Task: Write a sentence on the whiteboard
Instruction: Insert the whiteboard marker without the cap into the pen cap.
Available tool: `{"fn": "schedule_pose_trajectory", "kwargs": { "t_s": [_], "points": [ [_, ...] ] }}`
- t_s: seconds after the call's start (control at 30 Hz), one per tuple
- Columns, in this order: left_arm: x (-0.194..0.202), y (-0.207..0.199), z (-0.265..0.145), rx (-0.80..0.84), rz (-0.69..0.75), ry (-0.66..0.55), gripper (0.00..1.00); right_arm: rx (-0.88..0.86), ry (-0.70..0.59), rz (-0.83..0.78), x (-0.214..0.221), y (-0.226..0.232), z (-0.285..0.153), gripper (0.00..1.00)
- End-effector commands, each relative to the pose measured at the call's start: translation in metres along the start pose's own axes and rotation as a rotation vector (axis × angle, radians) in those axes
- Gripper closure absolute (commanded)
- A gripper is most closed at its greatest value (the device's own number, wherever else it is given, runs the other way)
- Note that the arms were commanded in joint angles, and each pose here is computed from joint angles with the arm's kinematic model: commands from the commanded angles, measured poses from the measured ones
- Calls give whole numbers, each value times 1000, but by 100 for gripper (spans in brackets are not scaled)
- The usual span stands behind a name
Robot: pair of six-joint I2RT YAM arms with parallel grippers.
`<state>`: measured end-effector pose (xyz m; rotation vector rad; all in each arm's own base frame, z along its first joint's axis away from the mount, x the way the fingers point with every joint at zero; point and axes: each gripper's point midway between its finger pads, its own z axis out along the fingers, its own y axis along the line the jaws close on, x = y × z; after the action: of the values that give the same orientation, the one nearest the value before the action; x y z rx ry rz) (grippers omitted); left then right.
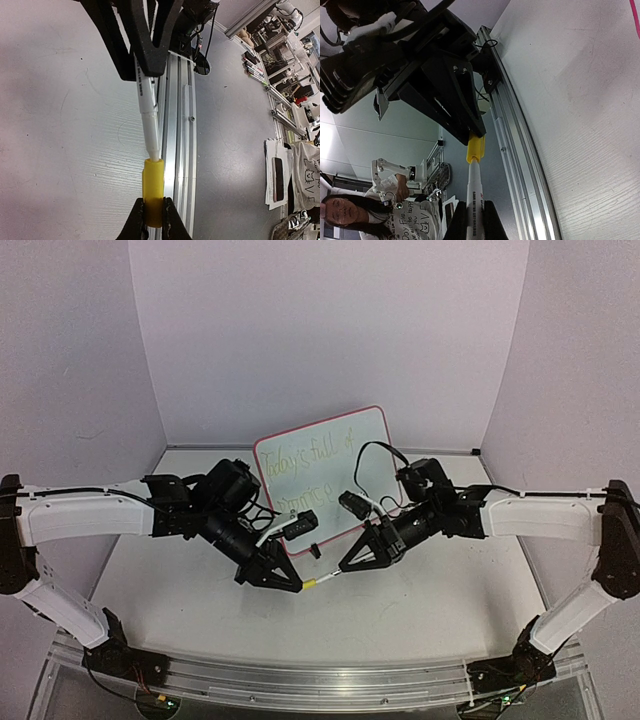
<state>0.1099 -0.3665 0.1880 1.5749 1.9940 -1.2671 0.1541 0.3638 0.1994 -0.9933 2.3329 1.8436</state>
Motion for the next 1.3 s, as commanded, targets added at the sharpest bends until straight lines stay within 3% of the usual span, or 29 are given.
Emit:
{"fn": "schedule_pose_trajectory", "kwargs": {
  "t_s": [0.0, 0.5, 1.27],
  "points": [
    [-23, -10, -9, 13, 42, -65, 100, -23, 7, -46, -8, 11, 8, 100],
    [-36, -15, -13, 26, 27, -132, 100, -29, -43, -81, -21, 21, 23, 100],
    [-68, -20, -16, 47, 73, -253, 100, -107, 3, -112, -13, 35, 39, 100]
  ]
}}
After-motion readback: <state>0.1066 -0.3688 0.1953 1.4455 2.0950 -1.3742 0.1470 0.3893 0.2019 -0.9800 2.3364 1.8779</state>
